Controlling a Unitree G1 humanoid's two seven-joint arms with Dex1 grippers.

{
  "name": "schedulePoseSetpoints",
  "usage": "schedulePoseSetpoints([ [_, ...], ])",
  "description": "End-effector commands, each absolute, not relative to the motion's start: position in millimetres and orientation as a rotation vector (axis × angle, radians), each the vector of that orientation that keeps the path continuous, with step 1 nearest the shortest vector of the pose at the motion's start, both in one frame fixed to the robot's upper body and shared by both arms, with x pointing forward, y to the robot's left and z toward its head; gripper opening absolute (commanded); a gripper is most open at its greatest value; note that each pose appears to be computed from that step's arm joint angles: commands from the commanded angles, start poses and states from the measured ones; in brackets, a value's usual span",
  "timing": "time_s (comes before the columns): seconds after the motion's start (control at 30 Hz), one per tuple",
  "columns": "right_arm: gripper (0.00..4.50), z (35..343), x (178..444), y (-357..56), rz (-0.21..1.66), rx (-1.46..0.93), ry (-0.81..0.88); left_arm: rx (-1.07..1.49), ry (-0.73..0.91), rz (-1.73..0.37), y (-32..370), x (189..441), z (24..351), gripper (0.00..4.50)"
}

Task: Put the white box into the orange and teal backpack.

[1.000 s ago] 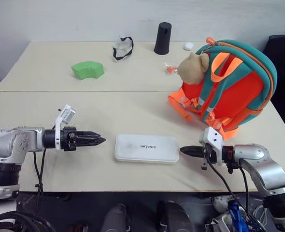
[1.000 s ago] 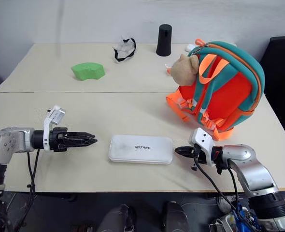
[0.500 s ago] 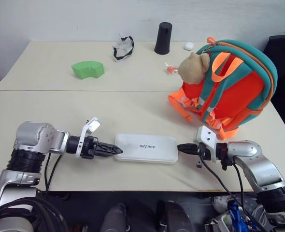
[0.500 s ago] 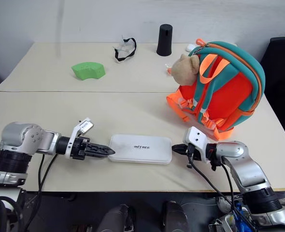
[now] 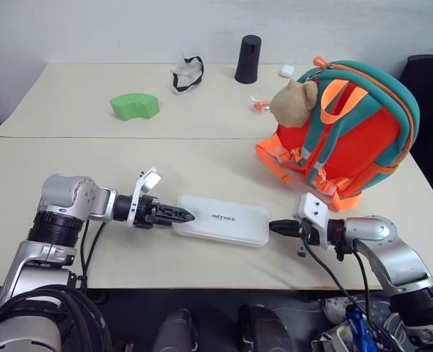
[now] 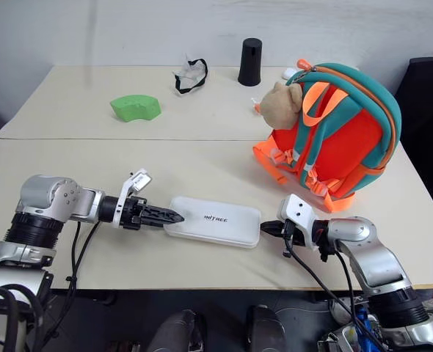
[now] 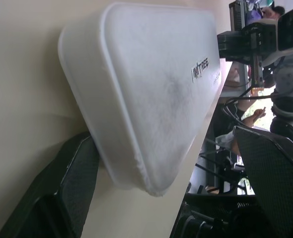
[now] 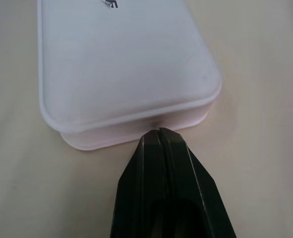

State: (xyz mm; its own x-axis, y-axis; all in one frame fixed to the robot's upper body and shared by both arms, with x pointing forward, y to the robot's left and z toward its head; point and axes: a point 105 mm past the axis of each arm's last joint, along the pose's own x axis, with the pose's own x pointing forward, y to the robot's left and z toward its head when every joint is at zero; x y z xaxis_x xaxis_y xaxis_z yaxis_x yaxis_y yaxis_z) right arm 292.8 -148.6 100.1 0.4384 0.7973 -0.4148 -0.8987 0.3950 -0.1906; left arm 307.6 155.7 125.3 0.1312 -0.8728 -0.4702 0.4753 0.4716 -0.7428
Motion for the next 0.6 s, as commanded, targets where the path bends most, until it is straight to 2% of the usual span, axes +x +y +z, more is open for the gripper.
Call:
schedulePoseSetpoints([
  [0.03, 0.00, 107.3, 291.9, -145.3, 1.096, -0.423, 0.232, -0.418, 1.019, -0.991, 176.5, 310.3, 130.8, 4.42],
  [0.23, 0.00, 106.4, 292.5, -145.9, 1.089, -0.417, 0.229, -0.398, 0.990, -0.968, 183.8, 323.7, 133.9, 4.42],
  [0.6, 0.00, 108.6, 292.1, -141.1, 1.100, -0.415, 0.218, -0.446, 1.038, -1.140, 126.3, 321.5, 120.9, 4.42],
])
